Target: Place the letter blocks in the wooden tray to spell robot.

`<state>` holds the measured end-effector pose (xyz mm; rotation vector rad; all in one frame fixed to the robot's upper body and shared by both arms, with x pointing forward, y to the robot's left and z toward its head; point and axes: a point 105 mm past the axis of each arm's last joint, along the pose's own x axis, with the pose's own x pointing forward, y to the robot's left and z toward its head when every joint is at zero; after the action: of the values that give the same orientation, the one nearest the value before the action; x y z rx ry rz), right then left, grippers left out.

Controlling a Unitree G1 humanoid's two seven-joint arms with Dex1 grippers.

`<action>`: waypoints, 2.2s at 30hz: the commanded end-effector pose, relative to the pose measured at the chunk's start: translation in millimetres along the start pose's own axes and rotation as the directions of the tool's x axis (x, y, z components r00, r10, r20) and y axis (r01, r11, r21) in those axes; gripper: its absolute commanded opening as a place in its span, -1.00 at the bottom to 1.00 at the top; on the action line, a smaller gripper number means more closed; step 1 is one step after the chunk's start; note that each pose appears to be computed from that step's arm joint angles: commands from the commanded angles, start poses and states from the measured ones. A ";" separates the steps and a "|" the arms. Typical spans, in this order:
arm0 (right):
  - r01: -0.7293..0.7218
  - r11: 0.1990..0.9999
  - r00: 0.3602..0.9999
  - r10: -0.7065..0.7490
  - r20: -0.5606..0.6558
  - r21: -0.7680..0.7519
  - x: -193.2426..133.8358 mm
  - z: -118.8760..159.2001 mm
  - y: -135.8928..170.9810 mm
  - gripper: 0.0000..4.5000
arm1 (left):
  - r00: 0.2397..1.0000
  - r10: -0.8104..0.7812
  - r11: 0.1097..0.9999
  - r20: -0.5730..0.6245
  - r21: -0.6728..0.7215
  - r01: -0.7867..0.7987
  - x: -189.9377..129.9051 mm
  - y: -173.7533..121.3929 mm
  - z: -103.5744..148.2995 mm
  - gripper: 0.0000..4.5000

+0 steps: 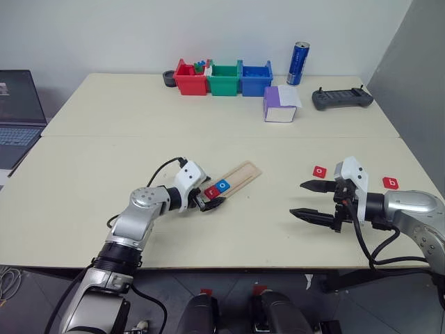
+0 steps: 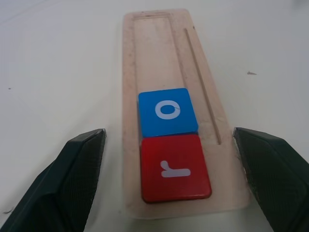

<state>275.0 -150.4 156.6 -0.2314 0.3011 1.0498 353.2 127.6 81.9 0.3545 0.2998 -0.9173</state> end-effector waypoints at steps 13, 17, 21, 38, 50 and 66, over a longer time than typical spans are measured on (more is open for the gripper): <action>0.006 1.000 1.000 -0.006 0.022 -0.028 -0.9 7.5 -0.4 1.00 | 1.000 -0.014 0.999 -0.019 -0.047 0.013 1.2 -0.7 -3.1 0.91; 0.015 0.999 1.000 -0.014 0.019 -0.029 -3.3 7.5 -3.1 1.00 | 0.999 -0.026 0.998 -0.025 -0.051 0.024 0.6 -4.1 -5.2 0.51; 0.032 0.999 0.999 -0.031 0.012 -0.032 -6.7 7.0 -8.7 1.00 | 0.998 -0.054 0.998 -0.022 -0.034 0.053 1.6 -7.5 -3.5 0.51; 0.177 0.984 0.976 -0.178 -0.122 -0.024 -72.3 -21.4 -25.4 1.00 | 0.900 -0.432 0.854 -0.051 0.298 0.427 15.6 -51.6 27.7 0.51; 0.175 0.984 0.976 -0.175 -0.128 -0.012 -68.6 -23.5 -12.6 1.00 | 0.875 -0.485 0.821 -0.021 0.334 0.463 33.0 -60.2 42.4 0.51; 0.170 0.985 0.977 -0.169 -0.127 -0.009 -64.4 -23.0 -14.0 1.00 | 0.894 -0.447 0.856 -0.030 0.275 0.437 30.6 -62.4 34.3 0.51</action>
<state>254.1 -220.0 151.3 -0.3142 0.4195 0.8566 323.4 59.2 79.6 0.5172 0.2749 -1.4328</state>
